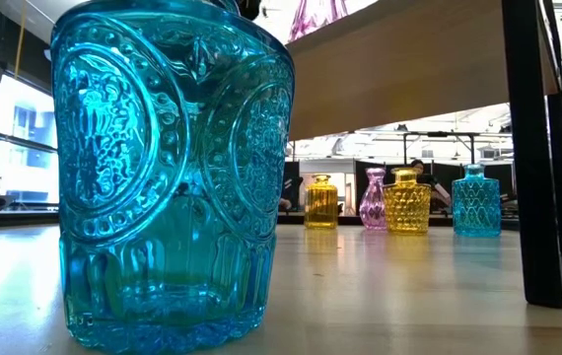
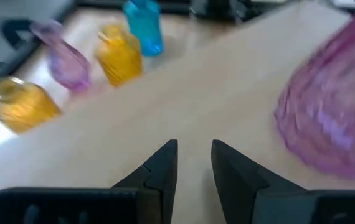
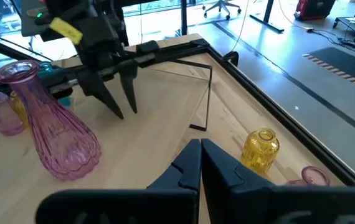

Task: Sort vases onto shelf
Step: Put the middle pink flower vase on the shelf

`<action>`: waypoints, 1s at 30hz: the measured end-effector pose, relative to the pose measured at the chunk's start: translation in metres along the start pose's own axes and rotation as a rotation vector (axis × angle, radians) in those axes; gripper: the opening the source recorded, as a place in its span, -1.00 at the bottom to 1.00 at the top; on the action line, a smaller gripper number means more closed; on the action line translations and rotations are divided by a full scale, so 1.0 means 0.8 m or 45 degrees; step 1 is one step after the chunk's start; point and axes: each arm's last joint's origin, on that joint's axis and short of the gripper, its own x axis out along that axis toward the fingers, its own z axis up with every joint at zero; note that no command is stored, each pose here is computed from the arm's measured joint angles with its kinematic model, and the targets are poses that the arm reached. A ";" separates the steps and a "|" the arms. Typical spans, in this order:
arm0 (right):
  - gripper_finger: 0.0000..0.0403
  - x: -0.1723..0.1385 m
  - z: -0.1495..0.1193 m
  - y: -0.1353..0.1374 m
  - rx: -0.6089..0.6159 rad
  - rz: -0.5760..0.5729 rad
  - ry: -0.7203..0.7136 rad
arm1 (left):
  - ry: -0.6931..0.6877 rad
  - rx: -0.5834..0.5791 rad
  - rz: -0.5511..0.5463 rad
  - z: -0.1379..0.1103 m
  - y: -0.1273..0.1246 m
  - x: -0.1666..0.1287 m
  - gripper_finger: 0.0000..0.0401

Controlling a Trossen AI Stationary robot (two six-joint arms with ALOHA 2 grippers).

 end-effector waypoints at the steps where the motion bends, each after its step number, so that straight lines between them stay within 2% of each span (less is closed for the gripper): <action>1: -1.00 0.000 0.000 0.000 -0.003 0.000 0.000 | -0.019 -0.007 0.029 0.001 -0.005 -0.001 -0.56; 5: -1.00 0.000 0.000 0.000 -0.016 0.000 0.000 | -0.136 -0.070 0.141 0.007 -0.025 -0.010 -0.56; 14: -1.00 0.000 0.000 0.000 -0.040 0.000 0.000 | -0.294 -0.199 0.586 -0.003 -0.064 -0.033 -0.56; 24: -1.00 0.000 0.000 0.001 -0.050 0.034 0.009 | -0.315 -0.249 0.751 -0.041 -0.092 -0.004 -0.56; 30: -1.00 0.000 0.000 0.001 -0.050 0.039 0.010 | -0.341 -0.312 0.787 -0.055 -0.098 0.011 -0.56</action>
